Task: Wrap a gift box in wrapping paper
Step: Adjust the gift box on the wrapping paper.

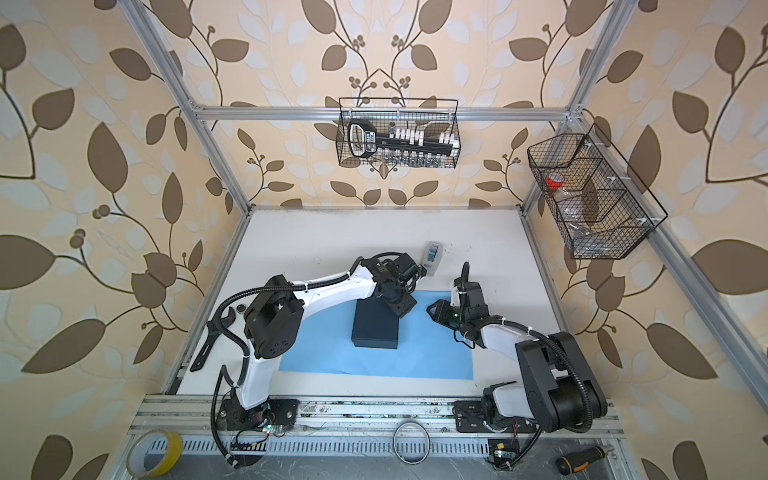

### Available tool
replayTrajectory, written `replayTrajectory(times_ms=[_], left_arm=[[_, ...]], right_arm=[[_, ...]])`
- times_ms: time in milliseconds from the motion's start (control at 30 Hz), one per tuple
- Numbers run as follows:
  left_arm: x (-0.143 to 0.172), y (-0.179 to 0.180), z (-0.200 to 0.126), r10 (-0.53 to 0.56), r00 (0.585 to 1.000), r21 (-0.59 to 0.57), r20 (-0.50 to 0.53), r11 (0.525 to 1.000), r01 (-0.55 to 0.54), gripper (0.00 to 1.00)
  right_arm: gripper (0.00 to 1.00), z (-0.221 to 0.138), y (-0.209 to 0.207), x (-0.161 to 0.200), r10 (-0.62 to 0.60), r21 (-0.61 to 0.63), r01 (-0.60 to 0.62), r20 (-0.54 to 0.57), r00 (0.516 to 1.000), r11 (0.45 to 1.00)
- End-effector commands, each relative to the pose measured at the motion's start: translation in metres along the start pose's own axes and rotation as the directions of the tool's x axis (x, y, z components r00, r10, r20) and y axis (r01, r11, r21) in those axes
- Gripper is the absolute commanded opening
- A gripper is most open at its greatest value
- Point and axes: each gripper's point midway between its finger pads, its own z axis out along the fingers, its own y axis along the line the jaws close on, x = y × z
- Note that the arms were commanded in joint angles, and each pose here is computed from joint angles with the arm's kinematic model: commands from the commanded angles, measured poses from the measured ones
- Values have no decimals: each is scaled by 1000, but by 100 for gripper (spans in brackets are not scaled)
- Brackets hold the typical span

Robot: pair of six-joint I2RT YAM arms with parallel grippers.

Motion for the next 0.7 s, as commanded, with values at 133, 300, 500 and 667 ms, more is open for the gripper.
replayTrajectory(times_ms=[133,300,500,667], left_arm=[[-22,31,-88,-254,928,-33,272,961,273,77],[16,18,-99,-445,861,204,246,892,403,73],[39,-16,-90,-519,846,387,121,810,441,57],[47,-17,-77,-523,848,383,88,803,456,47]], right_arm=[[50,1,4,-5,-34,28,36,-59,998,999],[68,-24,-8,-25,-99,171,93,26,995,981],[78,-26,-2,-26,-109,181,101,38,993,978],[77,-14,10,-12,-130,162,130,-10,991,978]])
